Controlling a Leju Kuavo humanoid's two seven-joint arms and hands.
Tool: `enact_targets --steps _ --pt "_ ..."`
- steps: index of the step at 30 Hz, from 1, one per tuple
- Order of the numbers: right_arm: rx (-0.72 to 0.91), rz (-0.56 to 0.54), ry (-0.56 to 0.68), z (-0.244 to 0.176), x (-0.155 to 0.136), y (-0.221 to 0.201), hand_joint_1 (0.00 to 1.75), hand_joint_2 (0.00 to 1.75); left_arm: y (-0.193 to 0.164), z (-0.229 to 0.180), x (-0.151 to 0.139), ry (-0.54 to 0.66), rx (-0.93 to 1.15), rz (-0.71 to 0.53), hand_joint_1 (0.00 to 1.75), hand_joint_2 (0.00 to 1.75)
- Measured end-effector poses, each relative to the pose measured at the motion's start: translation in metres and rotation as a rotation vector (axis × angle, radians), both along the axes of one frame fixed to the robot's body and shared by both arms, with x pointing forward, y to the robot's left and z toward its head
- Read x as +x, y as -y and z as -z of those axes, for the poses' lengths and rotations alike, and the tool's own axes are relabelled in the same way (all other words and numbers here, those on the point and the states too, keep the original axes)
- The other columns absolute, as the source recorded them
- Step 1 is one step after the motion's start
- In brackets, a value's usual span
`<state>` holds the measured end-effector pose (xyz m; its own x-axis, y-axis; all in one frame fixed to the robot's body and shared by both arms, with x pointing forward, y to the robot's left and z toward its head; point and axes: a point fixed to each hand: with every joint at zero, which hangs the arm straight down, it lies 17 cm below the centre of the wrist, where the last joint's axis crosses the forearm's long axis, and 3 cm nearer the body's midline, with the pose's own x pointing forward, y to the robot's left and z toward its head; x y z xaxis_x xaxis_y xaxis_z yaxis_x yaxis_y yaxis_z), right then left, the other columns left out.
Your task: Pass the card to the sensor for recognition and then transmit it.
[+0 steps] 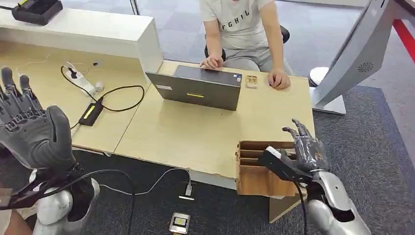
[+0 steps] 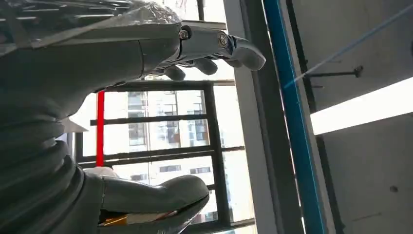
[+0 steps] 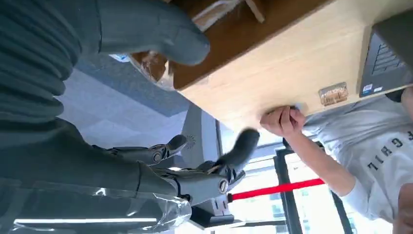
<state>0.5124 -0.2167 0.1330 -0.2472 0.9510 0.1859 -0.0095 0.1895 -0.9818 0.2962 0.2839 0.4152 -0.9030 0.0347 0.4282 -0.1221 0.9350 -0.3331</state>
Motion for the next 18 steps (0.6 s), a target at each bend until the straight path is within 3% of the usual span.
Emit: enact_targets --steps 13,18 --pt "0.070 0.119 0.249 -0.095 0.006 0.051 0.00 1.75 -0.001 0.002 -0.004 -0.006 -0.003 -0.007 0.00 1.75" --pt "0.087 0.122 0.279 -0.105 0.002 0.054 0.00 1.75 -0.001 0.003 -0.004 -0.007 -0.002 -0.007 0.00 1.75"
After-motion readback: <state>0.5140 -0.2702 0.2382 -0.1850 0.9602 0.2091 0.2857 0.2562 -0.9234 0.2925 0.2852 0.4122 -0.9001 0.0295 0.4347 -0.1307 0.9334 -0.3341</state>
